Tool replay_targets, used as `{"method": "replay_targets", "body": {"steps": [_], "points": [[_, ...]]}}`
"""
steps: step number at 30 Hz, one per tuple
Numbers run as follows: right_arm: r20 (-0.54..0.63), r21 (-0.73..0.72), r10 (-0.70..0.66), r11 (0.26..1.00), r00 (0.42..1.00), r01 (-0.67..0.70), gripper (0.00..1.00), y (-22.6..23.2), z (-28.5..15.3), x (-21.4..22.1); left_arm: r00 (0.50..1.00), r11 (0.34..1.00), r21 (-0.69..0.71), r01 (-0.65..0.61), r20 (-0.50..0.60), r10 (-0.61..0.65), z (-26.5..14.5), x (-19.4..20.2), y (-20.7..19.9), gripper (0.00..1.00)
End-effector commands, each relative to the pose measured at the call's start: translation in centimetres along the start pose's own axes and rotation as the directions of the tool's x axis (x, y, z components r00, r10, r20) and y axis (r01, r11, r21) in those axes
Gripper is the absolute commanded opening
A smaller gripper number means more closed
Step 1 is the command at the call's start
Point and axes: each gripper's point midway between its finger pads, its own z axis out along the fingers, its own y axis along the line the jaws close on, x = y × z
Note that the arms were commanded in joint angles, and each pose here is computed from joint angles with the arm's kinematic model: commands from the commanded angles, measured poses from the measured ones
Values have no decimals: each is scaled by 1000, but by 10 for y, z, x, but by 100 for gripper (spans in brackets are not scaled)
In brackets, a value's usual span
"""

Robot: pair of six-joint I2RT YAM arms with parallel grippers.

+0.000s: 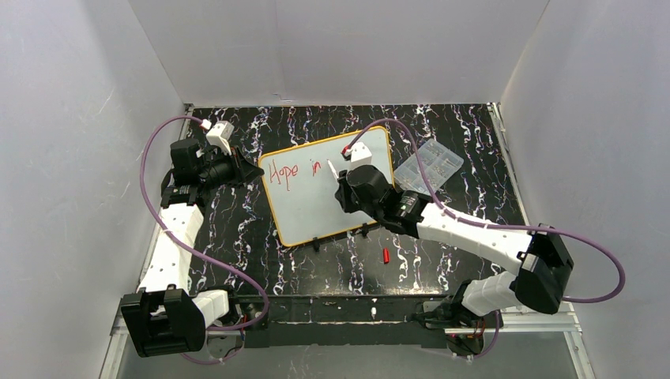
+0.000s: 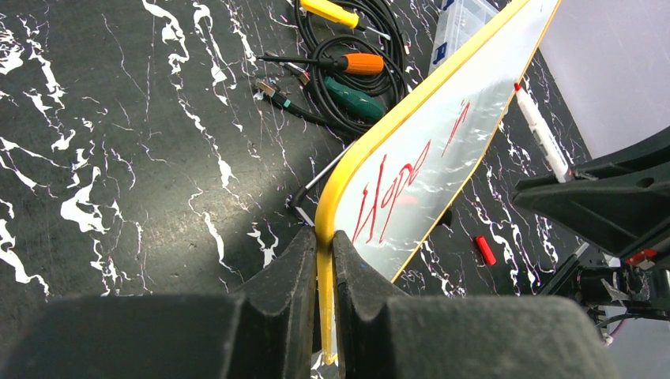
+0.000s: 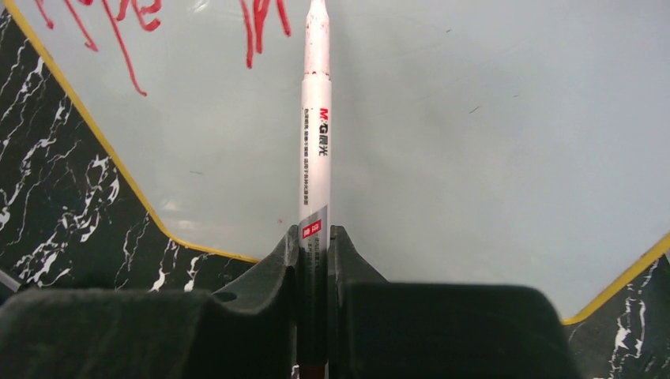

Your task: Write a sentence on the whiteboard

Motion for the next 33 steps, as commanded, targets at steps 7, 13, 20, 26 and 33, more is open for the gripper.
{"method": "replay_targets", "body": {"steps": [7, 13, 20, 26, 33], "points": [[51, 60, 4, 998, 999, -7, 1, -22, 2, -23, 1000, 999, 45, -26, 7, 25, -4, -1, -12, 0], [27, 61, 6, 998, 1000, -8, 1, -25, 7, -17, 1000, 999, 45, -24, 4, 24, -3, -1, -12, 0], [-2, 49, 1, 999, 1000, -1, 1, -23, 14, -12, 1000, 999, 44, -26, 6, 26, -4, -1, -12, 0], [-46, 20, 5, 1000, 999, -4, 1, -19, 15, 4, 1000, 999, 43, -25, 5, 25, -4, -1, -12, 0], [-79, 37, 24, 999, 997, -21, 1, -24, 12, 20, 1000, 999, 42, -27, 8, 27, -4, -1, -12, 0]]}}
